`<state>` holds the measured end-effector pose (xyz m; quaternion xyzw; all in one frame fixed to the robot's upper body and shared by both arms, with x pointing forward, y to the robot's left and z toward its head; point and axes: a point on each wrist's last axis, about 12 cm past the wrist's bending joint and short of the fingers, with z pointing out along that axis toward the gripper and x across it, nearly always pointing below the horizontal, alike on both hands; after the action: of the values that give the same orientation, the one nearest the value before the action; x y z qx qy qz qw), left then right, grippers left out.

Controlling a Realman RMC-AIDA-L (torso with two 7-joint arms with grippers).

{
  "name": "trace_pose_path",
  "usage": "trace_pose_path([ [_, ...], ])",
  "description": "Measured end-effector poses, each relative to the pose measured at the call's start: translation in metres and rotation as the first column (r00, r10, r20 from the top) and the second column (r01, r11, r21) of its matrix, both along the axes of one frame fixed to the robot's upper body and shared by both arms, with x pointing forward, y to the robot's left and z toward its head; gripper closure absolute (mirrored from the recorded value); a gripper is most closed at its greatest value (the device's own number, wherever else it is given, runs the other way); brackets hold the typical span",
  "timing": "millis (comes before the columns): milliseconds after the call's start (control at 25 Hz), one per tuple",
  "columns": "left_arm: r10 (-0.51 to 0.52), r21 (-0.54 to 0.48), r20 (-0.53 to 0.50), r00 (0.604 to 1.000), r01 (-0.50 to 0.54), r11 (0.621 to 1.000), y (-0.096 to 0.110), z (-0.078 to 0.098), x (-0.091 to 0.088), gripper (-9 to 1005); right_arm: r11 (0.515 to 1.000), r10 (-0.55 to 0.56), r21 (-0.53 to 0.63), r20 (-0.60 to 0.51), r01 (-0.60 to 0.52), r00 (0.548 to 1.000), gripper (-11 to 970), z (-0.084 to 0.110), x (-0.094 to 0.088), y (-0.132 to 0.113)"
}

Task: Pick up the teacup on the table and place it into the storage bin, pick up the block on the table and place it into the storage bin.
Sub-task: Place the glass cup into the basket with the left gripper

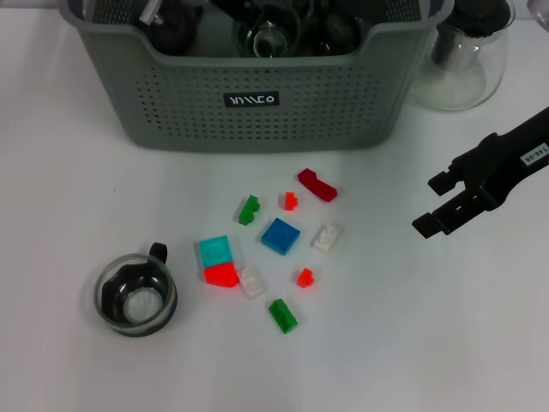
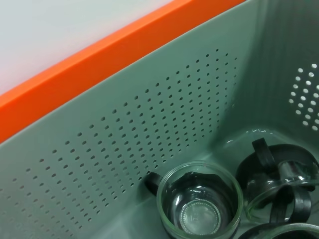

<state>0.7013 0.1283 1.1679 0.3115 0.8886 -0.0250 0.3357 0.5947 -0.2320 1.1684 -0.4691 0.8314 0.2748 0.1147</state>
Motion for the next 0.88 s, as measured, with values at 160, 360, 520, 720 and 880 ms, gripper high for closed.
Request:
trace_pose_path([
  [160, -0.001, 0.000, -0.001, 1.000, 0.001, 1.000, -0.0001, -0.0009, -0.0005, 928, 1.000, 0.000, 0.000, 0.000, 0.000, 1.000, 28, 0.0000, 0.0000, 0.0000],
  [360, -0.008, 0.002, -0.003, 1.000, 0.008, 1.000, -0.0015, -0.0021, -0.0016, 925, 1.000, 0.000, 0.000, 0.000, 0.000, 1.000, 28, 0.0000, 0.0001, 0.0000],
  [520, -0.022, 0.009, -0.002, 1.000, 0.022, 1.000, -0.0040, -0.0033, -0.0030, 922, 1.000, 0.000, 0.000, 0.001, 0.000, 1.000, 28, 0.0000, 0.0001, 0.0000],
  [720, -0.031, 0.016, 0.000, 1.000, 0.031, 0.999, -0.0053, -0.0029, -0.0033, 919, 1.000, 0.001, -0.001, 0.002, -0.001, 1.000, 28, 0.0000, 0.0002, 0.0003],
  [880, -0.029, 0.015, -0.004, 1.000, 0.029, 0.999, -0.0054, -0.0029, -0.0037, 854, 1.000, 0.000, -0.001, 0.003, 0.000, 1.000, 28, 0.0002, 0.0004, 0.0004],
])
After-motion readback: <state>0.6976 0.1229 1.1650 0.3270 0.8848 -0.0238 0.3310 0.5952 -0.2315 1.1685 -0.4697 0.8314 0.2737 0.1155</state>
